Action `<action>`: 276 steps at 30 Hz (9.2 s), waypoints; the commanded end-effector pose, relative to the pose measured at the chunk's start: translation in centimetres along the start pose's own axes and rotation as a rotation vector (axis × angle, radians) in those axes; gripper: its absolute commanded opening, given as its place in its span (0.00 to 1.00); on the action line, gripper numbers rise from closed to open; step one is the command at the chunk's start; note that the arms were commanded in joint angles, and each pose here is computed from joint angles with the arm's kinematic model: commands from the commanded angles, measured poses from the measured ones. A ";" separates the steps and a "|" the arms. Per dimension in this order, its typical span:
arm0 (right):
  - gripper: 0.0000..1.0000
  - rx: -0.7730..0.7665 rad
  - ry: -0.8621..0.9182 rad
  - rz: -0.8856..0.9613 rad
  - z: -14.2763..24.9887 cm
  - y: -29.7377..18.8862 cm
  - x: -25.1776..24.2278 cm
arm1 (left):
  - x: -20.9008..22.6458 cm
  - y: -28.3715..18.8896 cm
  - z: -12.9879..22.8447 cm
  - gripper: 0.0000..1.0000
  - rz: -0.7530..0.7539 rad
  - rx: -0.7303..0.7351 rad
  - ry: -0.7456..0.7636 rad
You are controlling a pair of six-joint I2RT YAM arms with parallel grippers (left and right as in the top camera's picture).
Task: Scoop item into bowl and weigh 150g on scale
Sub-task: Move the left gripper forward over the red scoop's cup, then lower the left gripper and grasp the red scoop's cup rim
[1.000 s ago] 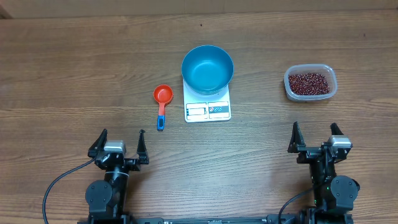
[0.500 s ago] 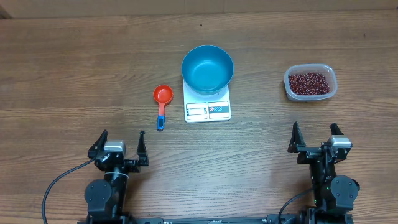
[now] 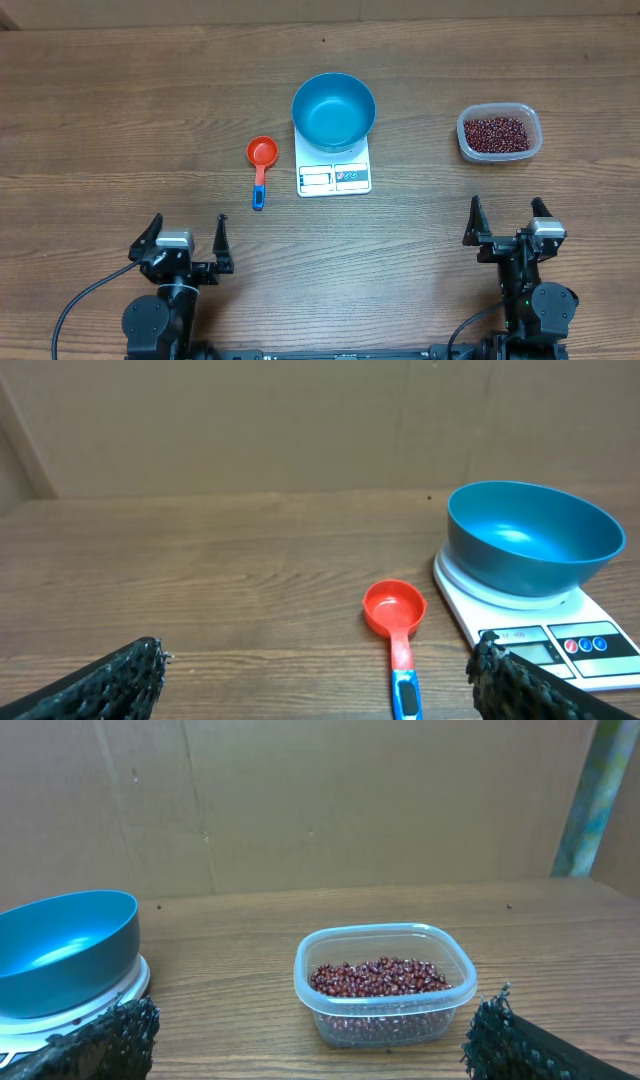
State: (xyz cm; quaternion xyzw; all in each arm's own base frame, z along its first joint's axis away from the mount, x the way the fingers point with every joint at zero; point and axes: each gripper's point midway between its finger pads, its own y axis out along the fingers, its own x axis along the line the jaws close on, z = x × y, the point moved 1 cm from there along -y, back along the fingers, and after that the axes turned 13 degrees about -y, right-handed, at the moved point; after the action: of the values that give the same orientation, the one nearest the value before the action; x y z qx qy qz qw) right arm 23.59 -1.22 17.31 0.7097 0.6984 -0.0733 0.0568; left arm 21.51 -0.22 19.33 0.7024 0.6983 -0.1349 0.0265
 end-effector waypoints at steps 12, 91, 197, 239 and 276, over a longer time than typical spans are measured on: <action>1.00 -0.003 0.002 0.005 0.2 0.0 0.0 | -0.1 0.7 -2.9 1.00 -0.057 0.124 0.013; 1.00 -0.003 0.002 0.005 0.2 0.0 0.0 | -2.6 20.5 8.9 1.00 -0.056 1.348 0.060; 1.00 -0.003 0.002 0.005 0.2 0.0 0.0 | 0.0 24.2 15.3 1.00 -0.115 1.216 0.089; 1.00 -0.003 0.002 0.005 0.2 0.0 0.0 | 0.1 24.3 16.0 0.64 -0.111 1.202 0.091; 1.00 -0.003 0.002 0.005 0.2 0.0 0.0 | 0.2 23.7 16.2 0.04 -0.117 1.230 0.089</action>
State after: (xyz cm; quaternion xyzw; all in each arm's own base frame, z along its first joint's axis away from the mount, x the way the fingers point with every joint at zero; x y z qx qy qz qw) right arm 23.59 -1.21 17.31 0.7097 0.6984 -0.0733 0.0568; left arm 43.90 -4.45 1.41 0.5725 0.5394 -0.4705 -0.4000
